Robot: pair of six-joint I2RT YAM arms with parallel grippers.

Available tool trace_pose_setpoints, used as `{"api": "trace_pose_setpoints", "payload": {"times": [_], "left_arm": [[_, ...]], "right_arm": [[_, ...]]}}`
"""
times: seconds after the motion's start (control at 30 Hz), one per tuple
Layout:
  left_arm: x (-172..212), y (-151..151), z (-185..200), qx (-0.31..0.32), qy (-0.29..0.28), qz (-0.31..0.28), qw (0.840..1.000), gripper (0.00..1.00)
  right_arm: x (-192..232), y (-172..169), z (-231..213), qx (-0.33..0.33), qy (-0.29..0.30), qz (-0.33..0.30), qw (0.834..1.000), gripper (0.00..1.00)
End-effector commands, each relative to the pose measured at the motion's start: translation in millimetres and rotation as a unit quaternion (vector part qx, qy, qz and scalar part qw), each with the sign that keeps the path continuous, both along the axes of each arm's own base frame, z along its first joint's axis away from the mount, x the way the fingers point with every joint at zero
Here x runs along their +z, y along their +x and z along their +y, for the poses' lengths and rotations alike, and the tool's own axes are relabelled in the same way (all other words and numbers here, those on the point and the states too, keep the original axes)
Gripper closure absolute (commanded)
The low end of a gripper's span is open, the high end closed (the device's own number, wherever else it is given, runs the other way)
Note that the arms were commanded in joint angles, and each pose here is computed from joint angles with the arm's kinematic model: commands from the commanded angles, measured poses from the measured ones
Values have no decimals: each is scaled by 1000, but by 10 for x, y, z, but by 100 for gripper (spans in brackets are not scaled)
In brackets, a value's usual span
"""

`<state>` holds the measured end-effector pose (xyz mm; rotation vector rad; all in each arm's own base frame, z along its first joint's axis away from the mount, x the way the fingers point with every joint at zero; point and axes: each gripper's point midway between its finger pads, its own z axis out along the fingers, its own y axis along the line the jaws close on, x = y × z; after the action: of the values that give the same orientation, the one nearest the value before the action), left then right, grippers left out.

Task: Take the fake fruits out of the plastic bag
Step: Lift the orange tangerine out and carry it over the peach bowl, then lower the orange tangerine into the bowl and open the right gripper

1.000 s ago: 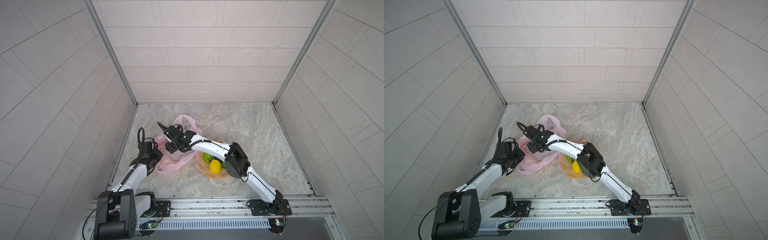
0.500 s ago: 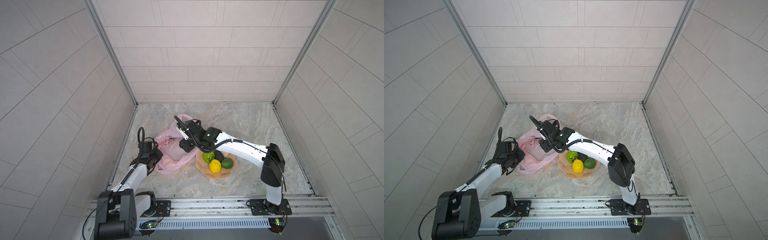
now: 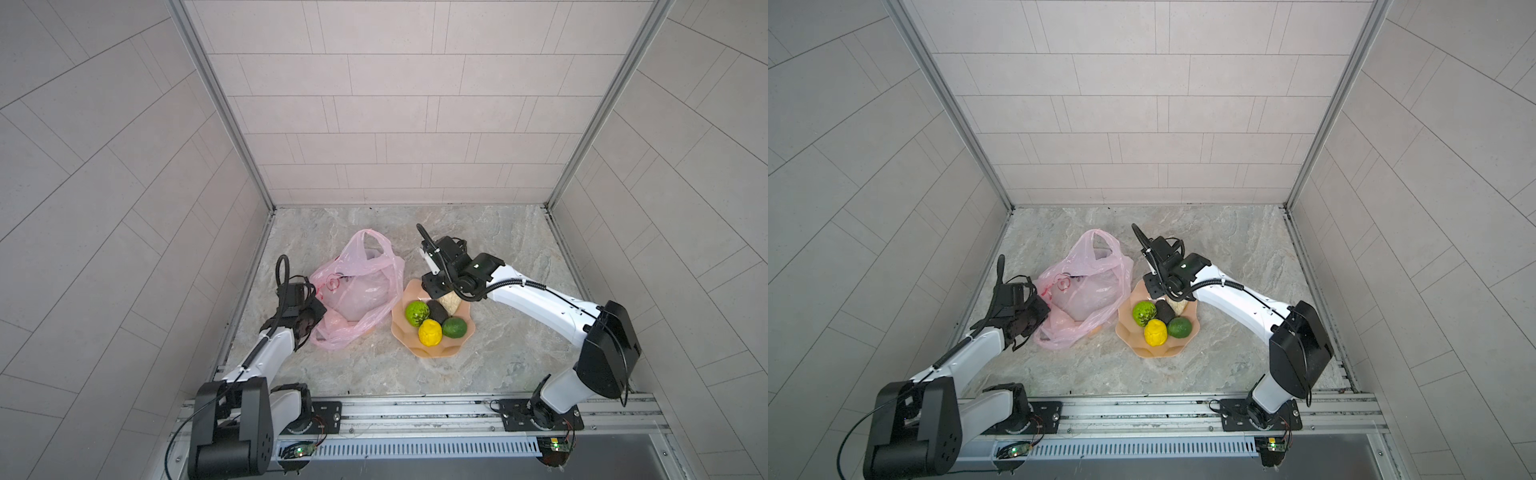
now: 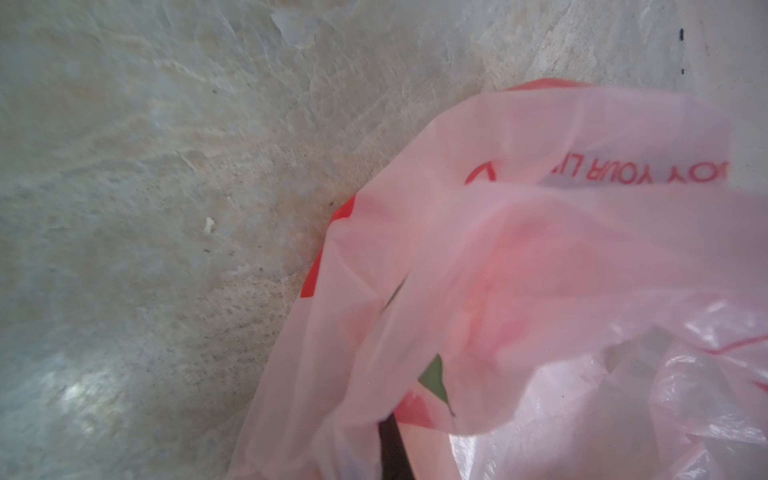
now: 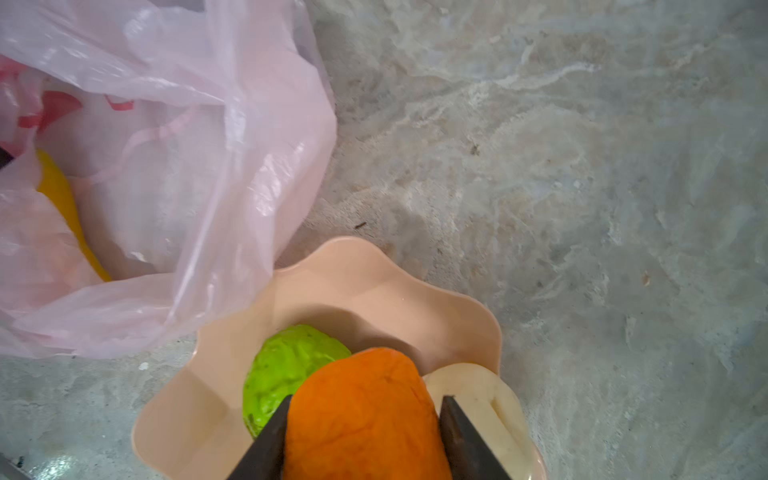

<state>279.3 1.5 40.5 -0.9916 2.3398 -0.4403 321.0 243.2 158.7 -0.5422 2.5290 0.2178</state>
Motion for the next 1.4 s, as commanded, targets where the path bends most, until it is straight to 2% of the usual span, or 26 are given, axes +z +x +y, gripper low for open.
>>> {"api": "trace_pose_setpoints", "payload": {"times": [0.0, 0.5, 0.67, 1.37], "left_arm": [[3, 10, 28, 2, 5, 2, 1000, 100], [12, -12, 56, 3, 14, 5, 1000, 100], [29, -8, 65, 5, 16, 0, 1000, 100], [22, -14, 66, 3, 18, 4, 1000, 100]], "right_arm": [[53, 34, -45, -6, -4, -12, 1000, 51], [-386, 179, 94, 12, -85, 6, 996, 49], [-505, 225, 53, 11, -136, -1, 991, 48], [-711, 278, 107, 17, -191, -6, 981, 46]]}}
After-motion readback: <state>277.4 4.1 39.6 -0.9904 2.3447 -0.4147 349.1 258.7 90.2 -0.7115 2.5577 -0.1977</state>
